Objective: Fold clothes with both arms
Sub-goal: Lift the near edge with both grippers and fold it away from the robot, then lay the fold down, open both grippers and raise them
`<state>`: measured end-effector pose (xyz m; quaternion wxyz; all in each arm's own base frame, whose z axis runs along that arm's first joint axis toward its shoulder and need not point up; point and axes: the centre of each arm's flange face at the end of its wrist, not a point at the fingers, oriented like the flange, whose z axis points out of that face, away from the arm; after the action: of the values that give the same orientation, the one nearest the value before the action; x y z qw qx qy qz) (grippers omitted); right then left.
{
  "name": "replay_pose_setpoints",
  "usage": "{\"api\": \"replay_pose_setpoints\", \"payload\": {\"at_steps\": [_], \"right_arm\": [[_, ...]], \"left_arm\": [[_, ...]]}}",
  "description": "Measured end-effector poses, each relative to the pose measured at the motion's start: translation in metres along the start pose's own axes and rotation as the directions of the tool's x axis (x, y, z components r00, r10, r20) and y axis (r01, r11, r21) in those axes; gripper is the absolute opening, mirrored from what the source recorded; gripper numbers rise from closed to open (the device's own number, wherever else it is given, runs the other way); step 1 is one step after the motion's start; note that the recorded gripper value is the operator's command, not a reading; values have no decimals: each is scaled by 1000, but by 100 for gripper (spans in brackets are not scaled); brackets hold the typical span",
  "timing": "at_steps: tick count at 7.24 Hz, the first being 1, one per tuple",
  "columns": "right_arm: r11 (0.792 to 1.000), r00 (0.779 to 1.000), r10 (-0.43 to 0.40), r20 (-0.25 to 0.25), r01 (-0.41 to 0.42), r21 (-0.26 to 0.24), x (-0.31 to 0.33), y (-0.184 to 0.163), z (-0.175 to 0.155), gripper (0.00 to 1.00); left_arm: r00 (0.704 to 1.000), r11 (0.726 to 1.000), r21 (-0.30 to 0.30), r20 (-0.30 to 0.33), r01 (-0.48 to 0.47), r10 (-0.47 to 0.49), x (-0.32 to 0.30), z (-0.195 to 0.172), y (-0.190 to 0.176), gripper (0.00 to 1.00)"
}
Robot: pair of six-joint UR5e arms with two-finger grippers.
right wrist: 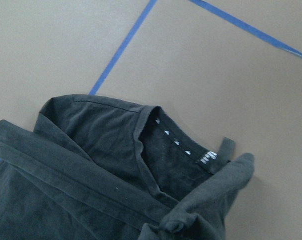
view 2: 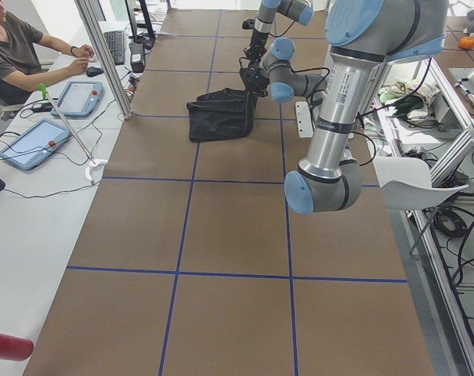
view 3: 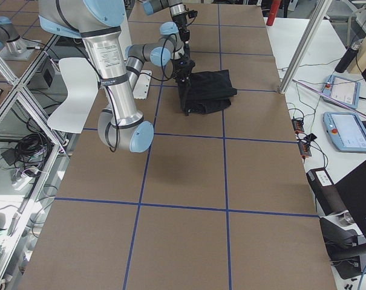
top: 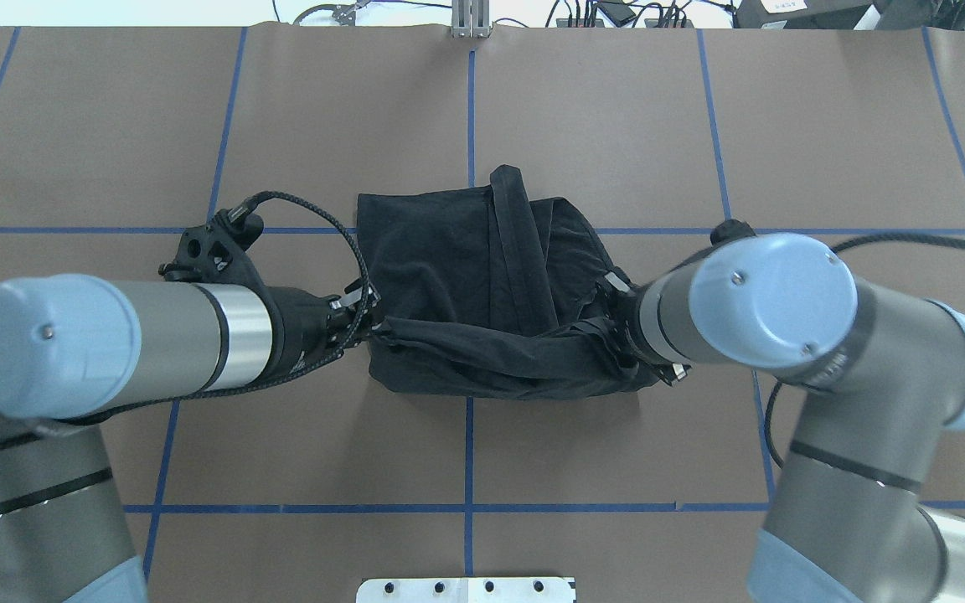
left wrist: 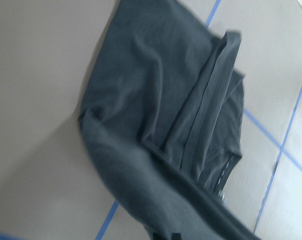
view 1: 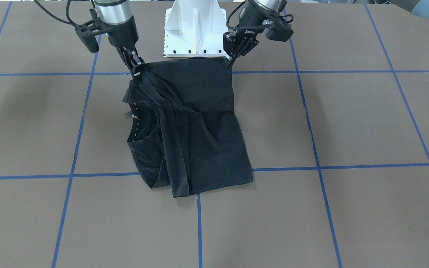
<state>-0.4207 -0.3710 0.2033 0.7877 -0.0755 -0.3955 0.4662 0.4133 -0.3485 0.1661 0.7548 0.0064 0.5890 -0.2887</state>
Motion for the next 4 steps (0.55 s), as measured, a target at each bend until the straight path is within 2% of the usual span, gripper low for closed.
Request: {"api": "replay_pose_setpoints", "payload": {"at_steps": [2, 3, 4], "right_arm": [[998, 998, -37, -53, 39, 44, -78, -21, 44, 0], [997, 996, -53, -79, 57, 56, -112, -34, 61, 0], [997, 995, -58, -83, 63, 53, -138, -48, 81, 0]], "left_arm": [[999, 996, 89, 33, -25, 22, 4, 44, -58, 0], [999, 992, 122, 38, -38, 33, -1, 66, -86, 0], [998, 988, 148, 38, -47, 41, -7, 85, -111, 0]]}}
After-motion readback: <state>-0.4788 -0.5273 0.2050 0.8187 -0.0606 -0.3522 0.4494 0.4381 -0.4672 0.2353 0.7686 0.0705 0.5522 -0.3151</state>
